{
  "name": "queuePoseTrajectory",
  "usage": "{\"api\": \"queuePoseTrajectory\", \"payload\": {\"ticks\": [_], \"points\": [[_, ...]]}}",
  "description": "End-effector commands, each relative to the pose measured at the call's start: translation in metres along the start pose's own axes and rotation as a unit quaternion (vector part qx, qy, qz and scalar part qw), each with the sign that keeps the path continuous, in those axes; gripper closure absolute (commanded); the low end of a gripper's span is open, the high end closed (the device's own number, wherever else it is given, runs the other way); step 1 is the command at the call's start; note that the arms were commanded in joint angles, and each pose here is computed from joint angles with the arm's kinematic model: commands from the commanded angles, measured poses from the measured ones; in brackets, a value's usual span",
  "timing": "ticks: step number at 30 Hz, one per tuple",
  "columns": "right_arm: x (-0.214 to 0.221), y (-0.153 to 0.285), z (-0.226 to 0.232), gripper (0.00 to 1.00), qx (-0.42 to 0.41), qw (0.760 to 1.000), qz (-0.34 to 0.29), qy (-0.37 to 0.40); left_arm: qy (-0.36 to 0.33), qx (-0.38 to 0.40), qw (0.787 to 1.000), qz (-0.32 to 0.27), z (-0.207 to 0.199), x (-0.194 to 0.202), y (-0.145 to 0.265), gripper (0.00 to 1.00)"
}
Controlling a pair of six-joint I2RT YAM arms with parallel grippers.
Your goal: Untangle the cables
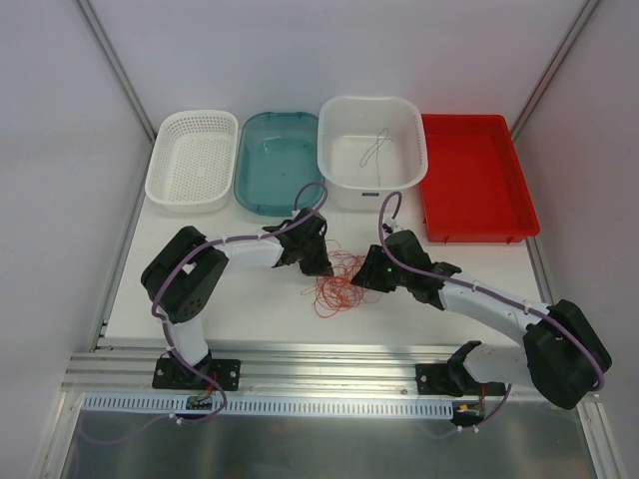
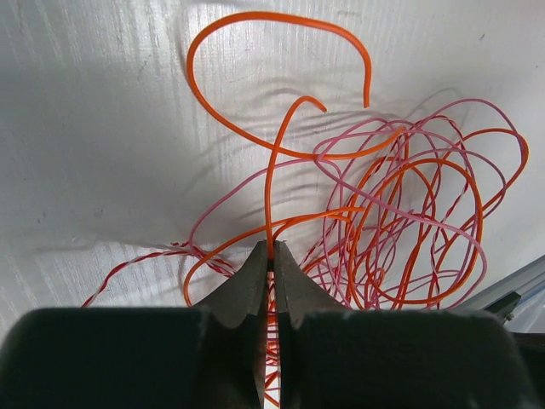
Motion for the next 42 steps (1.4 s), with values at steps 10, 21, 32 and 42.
{"api": "queuePoseTrajectory", "payload": {"ticks": [10, 21, 32, 42], "points": [[-0.005, -0.016, 0.02, 0.72, -0.036, 0.999, -0.002, -0.011, 0.002, 0.025, 0.999, -0.033, -0.016, -0.009, 0.016, 1.0], [-0.006, -0.004, 0.013, 0.99, -0.006, 1.0, -0.004, 0.012, 0.004, 0.004, 0.999, -0.052, -0.001, -0.015, 0.016, 1.0], [-0.032, 0.052, 0.013, 0.99, 0.014, 0.996, -0.036, 0.079, 0.056, -0.049, 0.994, -0.084, 0.06, -0.038, 0.026, 1.0], [-0.06, 0.098, 0.01, 0.99, 0.012, 0.99, -0.036, 0.137, 0.099, -0.088, 0.984, -0.117, 0.115, -0.041, 0.052, 1.0]]}}
Point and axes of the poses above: each gripper's point midway between its finger pads, its own y axis back along the fingers, its own z axis along the line the jaws close on, x = y × z, the point moved 2 cm from there along y, back along the fingers, and after that the axes turned 2 degrees about -y, right-handed, at the moved point
